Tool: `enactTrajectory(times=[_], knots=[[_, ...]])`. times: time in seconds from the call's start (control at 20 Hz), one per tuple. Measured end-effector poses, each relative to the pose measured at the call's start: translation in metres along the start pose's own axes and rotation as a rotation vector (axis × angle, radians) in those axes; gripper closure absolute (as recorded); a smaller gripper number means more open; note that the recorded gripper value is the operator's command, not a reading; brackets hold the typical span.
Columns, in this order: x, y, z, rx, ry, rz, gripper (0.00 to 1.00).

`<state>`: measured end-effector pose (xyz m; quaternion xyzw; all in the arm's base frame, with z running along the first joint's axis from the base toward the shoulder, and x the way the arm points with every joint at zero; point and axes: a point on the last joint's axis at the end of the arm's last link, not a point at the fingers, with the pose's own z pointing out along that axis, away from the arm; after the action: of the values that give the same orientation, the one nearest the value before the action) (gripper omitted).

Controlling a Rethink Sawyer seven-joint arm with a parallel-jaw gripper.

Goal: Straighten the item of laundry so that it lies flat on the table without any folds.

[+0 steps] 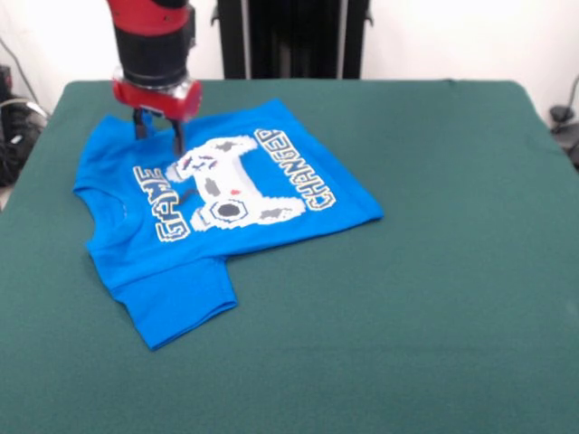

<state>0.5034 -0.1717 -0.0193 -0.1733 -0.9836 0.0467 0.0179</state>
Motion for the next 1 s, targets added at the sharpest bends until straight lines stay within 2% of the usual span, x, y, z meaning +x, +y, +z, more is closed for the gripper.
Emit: enactTrajectory(times=[0.25, 0.3, 0.45, 0.55, 0.7, 1.0], knots=[[-0.010, -0.032, -0.029, -0.002, -0.055, 0.067, 0.00], [-0.018, -0.051, -0.041, -0.002, -0.081, 0.101, 0.00], [-0.028, -0.071, -0.053, -0.003, -0.111, 0.137, 0.00], [-0.036, -0.098, -0.067, 0.000, -0.144, 0.186, 0.00], [-0.041, -0.120, -0.078, 0.006, -0.167, 0.223, 0.00], [-0.048, -0.143, -0.089, 0.000, -0.198, 0.259, 0.00]])
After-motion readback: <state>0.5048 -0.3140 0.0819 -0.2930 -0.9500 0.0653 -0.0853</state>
